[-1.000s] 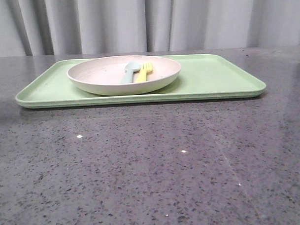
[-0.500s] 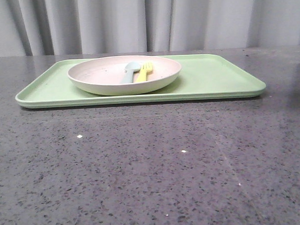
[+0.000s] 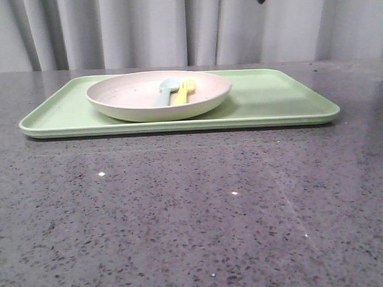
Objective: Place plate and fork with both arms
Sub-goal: 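Move the right gripper above the yellow fork on the plate, then lower the right gripper and grasp the yellow fork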
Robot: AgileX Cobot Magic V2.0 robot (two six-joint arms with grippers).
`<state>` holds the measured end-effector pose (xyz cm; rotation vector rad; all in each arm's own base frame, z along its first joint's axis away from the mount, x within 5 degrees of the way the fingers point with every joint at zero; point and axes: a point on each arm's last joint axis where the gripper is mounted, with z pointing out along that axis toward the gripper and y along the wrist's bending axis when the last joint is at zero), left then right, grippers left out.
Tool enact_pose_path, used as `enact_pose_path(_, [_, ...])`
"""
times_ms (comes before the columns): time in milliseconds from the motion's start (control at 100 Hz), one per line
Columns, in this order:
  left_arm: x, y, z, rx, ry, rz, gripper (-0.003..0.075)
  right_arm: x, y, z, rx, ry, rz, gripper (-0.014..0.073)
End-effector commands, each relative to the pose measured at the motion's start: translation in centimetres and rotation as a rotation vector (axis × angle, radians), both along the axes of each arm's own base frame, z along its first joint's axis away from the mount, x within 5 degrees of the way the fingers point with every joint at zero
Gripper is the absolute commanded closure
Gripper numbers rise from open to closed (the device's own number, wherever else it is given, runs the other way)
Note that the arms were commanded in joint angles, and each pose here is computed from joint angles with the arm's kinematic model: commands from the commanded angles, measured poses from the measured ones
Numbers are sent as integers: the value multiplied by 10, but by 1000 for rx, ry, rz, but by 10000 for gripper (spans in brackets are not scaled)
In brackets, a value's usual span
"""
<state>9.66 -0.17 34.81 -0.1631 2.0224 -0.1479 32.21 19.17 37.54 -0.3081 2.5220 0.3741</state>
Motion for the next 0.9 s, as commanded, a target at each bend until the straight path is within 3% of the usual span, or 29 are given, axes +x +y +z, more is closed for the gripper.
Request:
enact_pose_path(0, [2, 1, 13, -7, -83, 11, 473, 3, 7, 23, 58, -65, -11, 119])
enact_pose_path(350, [2, 0, 13, -9, -83, 10, 473, 34, 51, -4, -7, 21, 9, 119])
enact_pose_path(530, [2, 0, 13, -9, -85, 11, 473, 44, 56, -22, -58, 45, -13, 119])
enact_pose_path(890, [2, 0, 13, -9, -87, 11, 473, 55, 61, -41, -66, 68, -54, 119])
